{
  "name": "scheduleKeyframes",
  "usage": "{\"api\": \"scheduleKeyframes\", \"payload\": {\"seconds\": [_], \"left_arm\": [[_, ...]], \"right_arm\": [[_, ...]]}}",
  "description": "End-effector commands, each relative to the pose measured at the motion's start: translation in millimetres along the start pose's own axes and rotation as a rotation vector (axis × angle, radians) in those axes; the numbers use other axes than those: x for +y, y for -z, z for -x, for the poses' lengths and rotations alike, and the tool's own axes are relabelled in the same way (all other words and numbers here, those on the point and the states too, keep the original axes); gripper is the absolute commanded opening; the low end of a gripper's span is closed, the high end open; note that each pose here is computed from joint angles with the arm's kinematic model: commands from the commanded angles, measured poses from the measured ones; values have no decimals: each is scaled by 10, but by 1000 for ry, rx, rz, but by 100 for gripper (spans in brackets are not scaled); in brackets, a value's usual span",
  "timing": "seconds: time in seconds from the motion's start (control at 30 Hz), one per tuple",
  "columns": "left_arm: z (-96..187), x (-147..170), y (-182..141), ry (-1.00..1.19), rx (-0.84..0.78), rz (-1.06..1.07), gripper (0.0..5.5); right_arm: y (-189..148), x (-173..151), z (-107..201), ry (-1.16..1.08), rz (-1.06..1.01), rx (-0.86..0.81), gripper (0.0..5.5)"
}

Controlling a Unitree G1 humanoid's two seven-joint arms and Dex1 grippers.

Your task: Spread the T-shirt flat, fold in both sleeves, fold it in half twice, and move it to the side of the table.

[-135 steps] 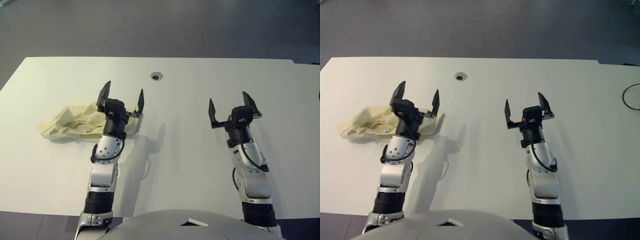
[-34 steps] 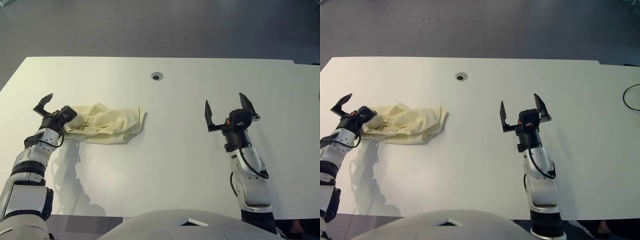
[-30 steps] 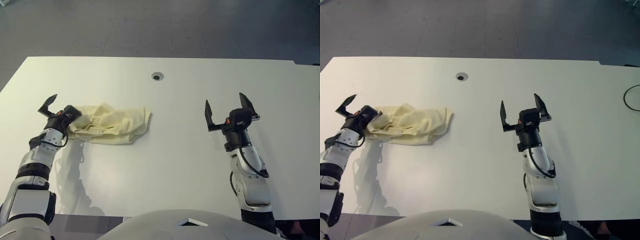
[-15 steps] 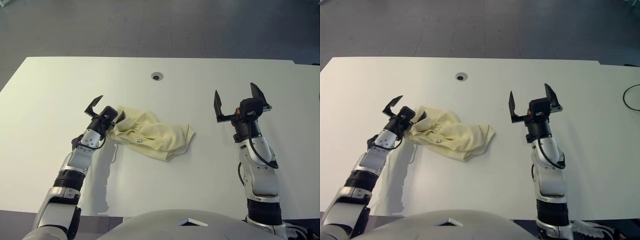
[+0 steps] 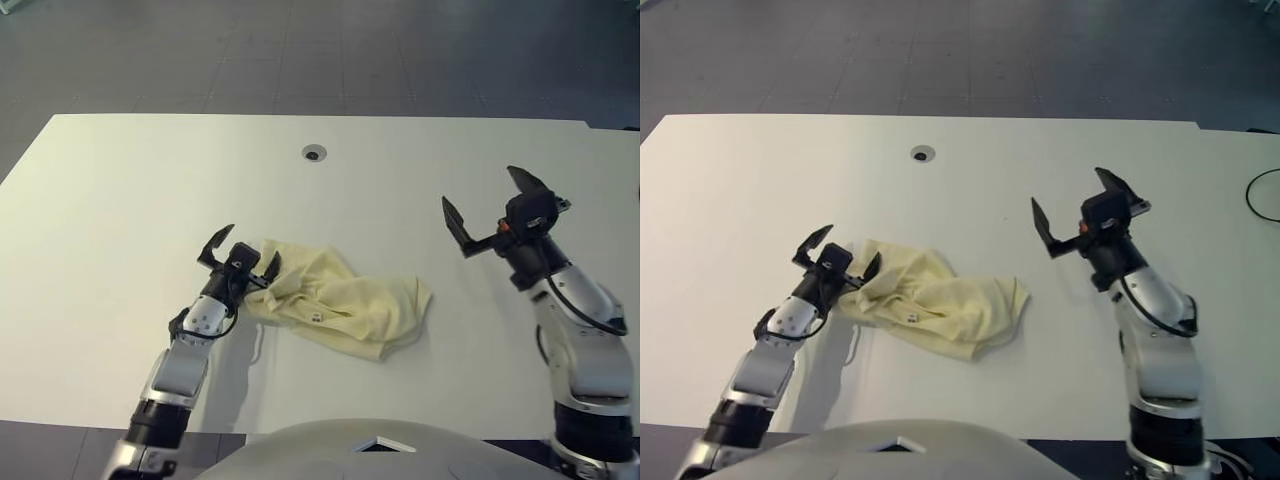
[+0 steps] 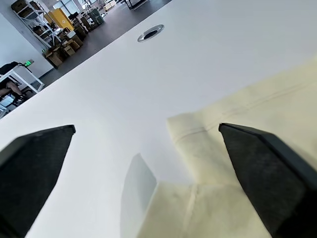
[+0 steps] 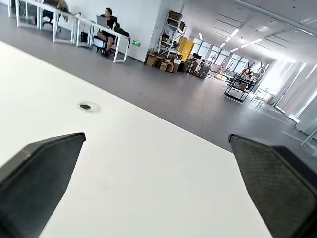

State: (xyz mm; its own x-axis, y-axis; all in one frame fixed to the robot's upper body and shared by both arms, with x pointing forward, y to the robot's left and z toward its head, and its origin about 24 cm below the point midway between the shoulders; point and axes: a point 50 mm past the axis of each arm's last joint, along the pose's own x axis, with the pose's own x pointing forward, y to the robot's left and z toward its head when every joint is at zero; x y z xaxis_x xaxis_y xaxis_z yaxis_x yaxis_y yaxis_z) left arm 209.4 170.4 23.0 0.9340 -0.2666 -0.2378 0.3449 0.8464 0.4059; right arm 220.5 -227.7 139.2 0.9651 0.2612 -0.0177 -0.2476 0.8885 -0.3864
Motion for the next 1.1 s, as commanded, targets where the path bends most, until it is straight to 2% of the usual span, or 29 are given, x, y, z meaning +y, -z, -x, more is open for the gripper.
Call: {"api": "scheduleKeyframes", "payload": {"seconds": [0.03, 0.13, 0.33, 0.47, 0.63, 0.87, 1.1], "left_arm": [[246, -247, 252, 16, 165, 94, 540], [360, -357, 244, 6, 186, 145, 540], [465, -428, 174, -40, 193, 196, 540], [445, -363, 121, -61, 170, 175, 540], [435, -317, -9, -68, 126, 176, 540], [352, -6, -548, -146, -159, 204, 540], [402, 240, -949, -151, -413, 301, 540]], "right_arm": [[20, -158, 70, -35, 35, 55, 537], [-35, -163, 149, -165, 49, 61, 537], [-106, 67, 506, -623, 79, 161, 537], [-177, 181, 652, -760, 24, 179, 537], [-36, 396, 800, -842, 70, 297, 537], [56, 609, 963, -918, 103, 338, 537], [99, 782, 901, -943, 161, 294, 537]]}}
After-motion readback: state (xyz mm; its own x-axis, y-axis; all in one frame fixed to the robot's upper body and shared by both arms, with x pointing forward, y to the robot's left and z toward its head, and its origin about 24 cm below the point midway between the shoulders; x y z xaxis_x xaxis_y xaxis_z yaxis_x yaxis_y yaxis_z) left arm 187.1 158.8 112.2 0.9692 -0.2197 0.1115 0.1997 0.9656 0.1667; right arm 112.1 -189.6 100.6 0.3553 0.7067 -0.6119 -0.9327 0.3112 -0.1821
